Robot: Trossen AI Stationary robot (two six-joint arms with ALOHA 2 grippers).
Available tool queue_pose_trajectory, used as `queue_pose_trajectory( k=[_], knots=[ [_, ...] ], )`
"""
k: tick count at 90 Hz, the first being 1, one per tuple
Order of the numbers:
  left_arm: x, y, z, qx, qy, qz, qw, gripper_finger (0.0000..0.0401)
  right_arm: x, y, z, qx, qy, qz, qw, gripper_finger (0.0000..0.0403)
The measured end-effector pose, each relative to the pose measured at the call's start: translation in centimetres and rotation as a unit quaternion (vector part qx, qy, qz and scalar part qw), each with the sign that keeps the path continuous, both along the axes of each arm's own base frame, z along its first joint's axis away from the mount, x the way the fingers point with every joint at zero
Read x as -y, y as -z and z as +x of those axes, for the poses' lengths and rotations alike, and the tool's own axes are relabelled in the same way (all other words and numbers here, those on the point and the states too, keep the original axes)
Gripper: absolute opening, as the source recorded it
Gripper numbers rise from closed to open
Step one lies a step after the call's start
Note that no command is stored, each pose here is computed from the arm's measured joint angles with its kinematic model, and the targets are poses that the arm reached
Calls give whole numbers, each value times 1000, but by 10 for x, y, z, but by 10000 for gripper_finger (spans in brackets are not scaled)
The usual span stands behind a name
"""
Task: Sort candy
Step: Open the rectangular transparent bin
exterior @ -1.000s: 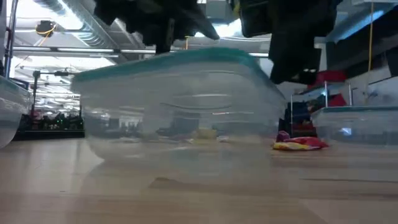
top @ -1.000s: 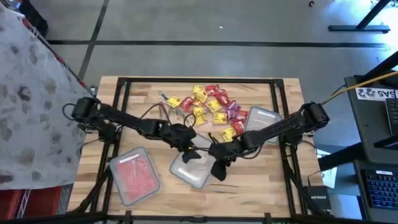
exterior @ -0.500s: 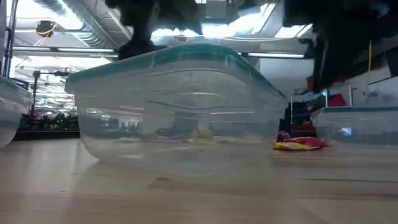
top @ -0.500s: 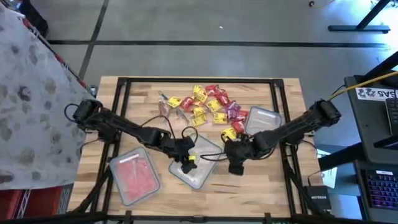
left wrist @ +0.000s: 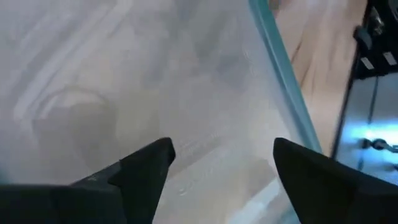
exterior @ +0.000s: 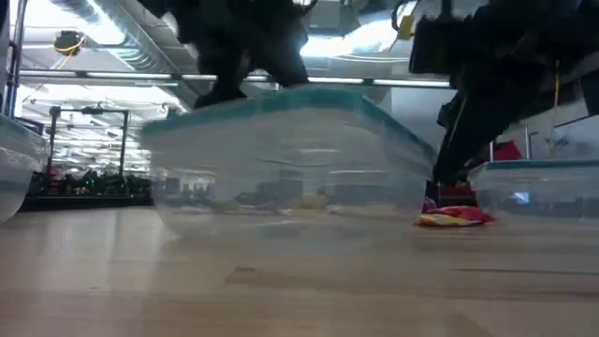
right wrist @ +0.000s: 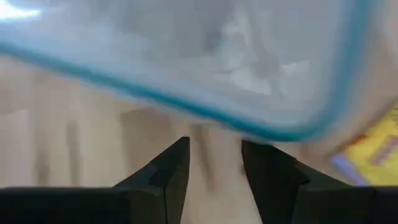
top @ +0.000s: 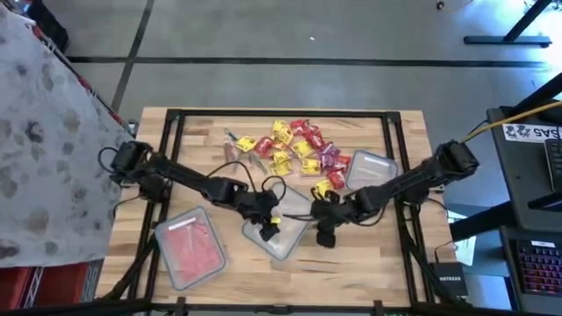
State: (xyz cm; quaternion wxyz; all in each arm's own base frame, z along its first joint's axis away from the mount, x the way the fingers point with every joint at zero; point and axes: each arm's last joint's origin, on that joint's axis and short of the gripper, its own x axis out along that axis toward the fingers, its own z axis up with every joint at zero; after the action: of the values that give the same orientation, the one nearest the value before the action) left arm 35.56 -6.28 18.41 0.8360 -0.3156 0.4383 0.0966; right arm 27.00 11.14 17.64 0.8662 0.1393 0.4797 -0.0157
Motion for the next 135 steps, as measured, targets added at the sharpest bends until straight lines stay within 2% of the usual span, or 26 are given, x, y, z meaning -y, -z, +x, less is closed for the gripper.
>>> queue_pose_trajectory(
  k=[13,29,37,47,56,63,81,94,102,111,119,135],
  knots=[
    [-8,-7,2,-17,0,-5,1000,274,-21,3,-15,-15,8,-15,1000,133],
    [1,-38,2,-69,36,50,996,274,-46,13,-42,3,64,-40,997,133],
    [6,-60,8,-47,46,72,995,274,-47,22,-49,18,95,-33,995,133],
    [3,-68,10,-33,43,82,995,274,-36,29,-42,47,107,-7,993,133],
    [-8,-58,6,-79,6,96,992,274,-20,30,-27,89,104,32,990,133],
    [-18,-54,4,-106,-24,100,989,274,-5,29,-18,101,118,38,987,133],
    [-27,-33,10,-152,-20,109,982,274,41,33,-7,40,232,24,972,133],
    [-26,-20,17,-161,-9,115,980,274,60,34,-4,28,263,27,964,133],
    [-22,-14,19,-166,-3,117,979,274,63,33,-1,37,263,30,964,133],
    [-18,-13,19,-163,4,122,979,274,58,32,0,39,222,44,973,133],
    [-17,-13,20,-159,-2,124,979,274,46,32,-2,30,183,58,981,133],
    [-17,-12,21,-158,-9,121,980,274,16,30,-15,11,164,81,983,133]
  ],
)
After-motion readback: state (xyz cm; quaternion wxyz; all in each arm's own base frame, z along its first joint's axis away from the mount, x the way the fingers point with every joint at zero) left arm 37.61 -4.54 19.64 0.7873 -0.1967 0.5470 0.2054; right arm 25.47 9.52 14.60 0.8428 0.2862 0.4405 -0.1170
